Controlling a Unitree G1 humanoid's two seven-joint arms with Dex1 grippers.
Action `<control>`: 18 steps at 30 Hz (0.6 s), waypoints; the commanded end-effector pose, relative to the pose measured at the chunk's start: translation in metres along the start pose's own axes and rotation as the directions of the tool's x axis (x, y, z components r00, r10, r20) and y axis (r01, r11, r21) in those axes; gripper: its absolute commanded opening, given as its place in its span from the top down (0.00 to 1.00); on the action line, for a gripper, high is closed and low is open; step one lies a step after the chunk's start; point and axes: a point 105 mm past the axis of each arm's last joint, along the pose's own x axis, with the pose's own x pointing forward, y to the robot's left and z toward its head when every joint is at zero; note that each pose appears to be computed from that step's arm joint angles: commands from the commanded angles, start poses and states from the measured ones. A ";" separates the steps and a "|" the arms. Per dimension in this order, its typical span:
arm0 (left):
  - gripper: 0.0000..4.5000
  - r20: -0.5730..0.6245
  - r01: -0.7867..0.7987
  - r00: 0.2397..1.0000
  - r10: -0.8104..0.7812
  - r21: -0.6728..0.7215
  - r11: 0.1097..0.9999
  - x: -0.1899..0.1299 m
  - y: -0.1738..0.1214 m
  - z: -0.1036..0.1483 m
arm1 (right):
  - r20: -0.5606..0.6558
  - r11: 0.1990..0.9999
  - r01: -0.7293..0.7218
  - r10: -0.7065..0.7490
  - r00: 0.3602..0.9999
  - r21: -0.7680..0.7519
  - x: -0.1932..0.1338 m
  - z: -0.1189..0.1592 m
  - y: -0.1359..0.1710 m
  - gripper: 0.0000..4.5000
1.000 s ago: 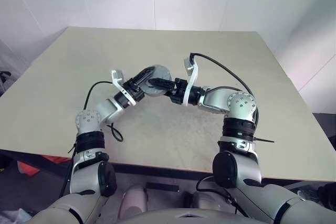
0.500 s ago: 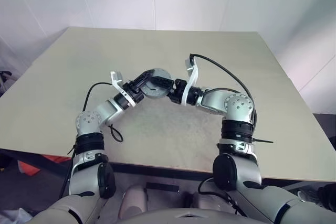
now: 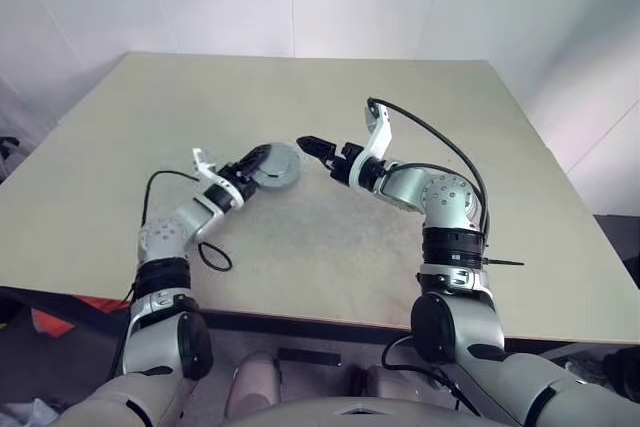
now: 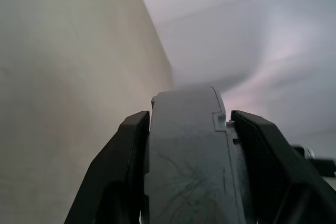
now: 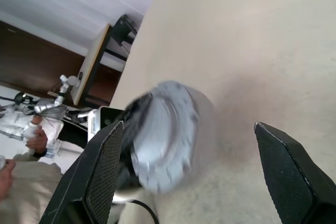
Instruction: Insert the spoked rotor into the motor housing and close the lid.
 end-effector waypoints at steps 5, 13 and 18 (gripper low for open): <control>0.50 0.344 -0.118 0.935 0.085 0.074 0.990 -0.016 0.007 0.080 | 0.014 0.999 -0.017 0.018 1.000 -0.033 -0.001 0.005 0.004 0.01; 0.50 0.382 -0.282 0.895 0.231 0.083 0.956 -0.022 0.035 0.088 | 0.014 0.999 -0.012 0.012 1.000 -0.031 -0.001 0.007 0.002 0.01; 0.50 0.395 -0.351 0.874 0.282 0.114 0.929 -0.024 0.046 0.089 | 0.012 1.000 -0.007 0.007 1.000 -0.024 0.000 0.006 0.001 0.01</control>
